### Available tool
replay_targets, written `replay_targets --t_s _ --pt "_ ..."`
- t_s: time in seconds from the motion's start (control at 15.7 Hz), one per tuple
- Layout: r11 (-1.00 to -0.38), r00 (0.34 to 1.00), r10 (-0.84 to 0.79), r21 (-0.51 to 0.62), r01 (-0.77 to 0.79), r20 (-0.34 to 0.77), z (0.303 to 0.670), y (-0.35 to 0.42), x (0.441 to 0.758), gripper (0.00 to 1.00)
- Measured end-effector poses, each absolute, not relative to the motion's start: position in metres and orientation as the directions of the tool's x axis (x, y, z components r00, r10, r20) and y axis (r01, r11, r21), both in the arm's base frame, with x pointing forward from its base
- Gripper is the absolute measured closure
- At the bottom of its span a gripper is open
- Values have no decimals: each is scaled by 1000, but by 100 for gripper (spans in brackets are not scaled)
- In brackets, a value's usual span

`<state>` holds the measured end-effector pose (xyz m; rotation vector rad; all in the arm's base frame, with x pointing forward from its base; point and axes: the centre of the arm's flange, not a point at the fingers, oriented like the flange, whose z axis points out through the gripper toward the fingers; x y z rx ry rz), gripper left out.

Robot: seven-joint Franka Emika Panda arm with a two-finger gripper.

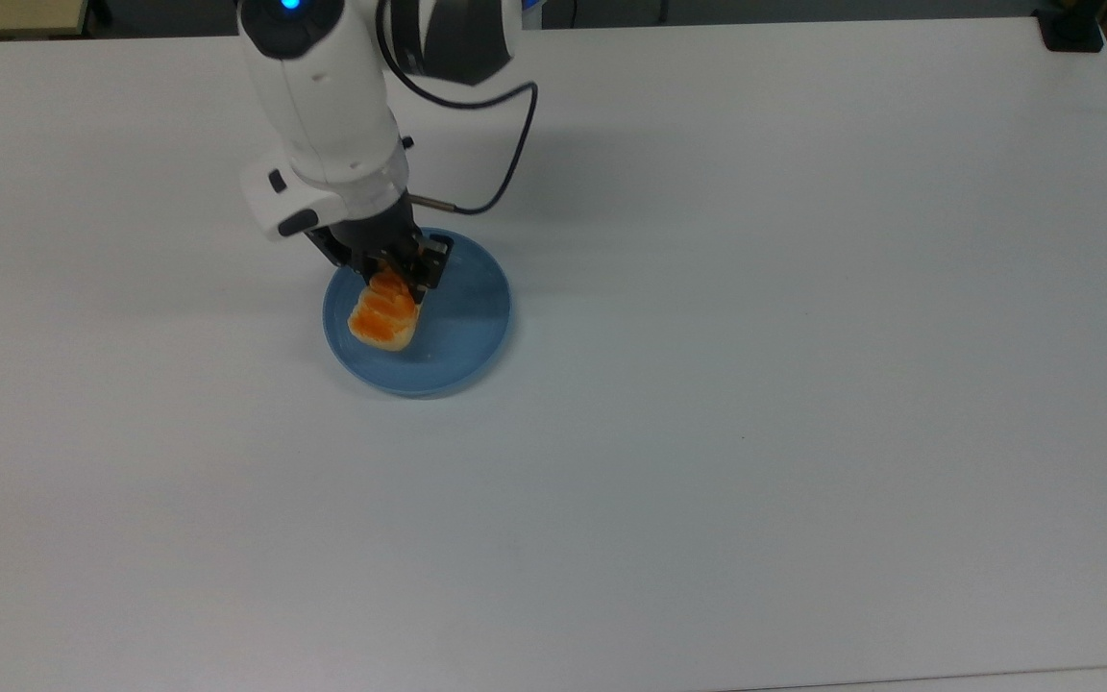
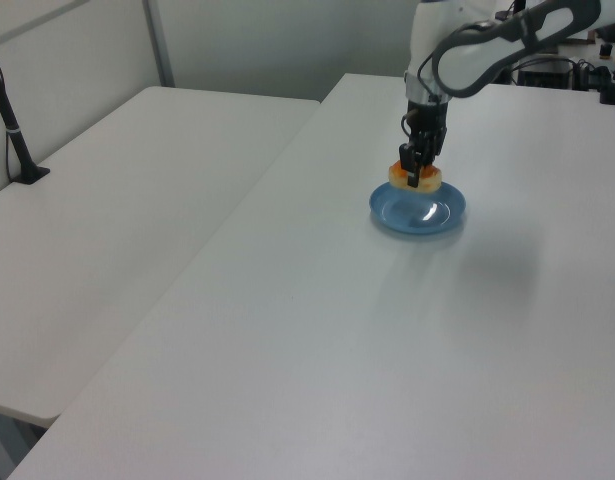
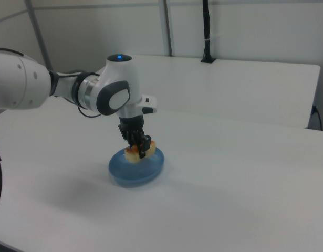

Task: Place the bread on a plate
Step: 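Lower the bread roll onto the plate and open the gripper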

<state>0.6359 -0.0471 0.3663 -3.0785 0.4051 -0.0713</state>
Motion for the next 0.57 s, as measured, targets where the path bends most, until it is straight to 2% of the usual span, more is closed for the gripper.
replay_targets --t_s 0.45,0.57 --pt "-967 967 -255 -21 -255 26 341 -30 640 53" --pt "-968 967 -252 -18 -252 26 341 -29 640 44"
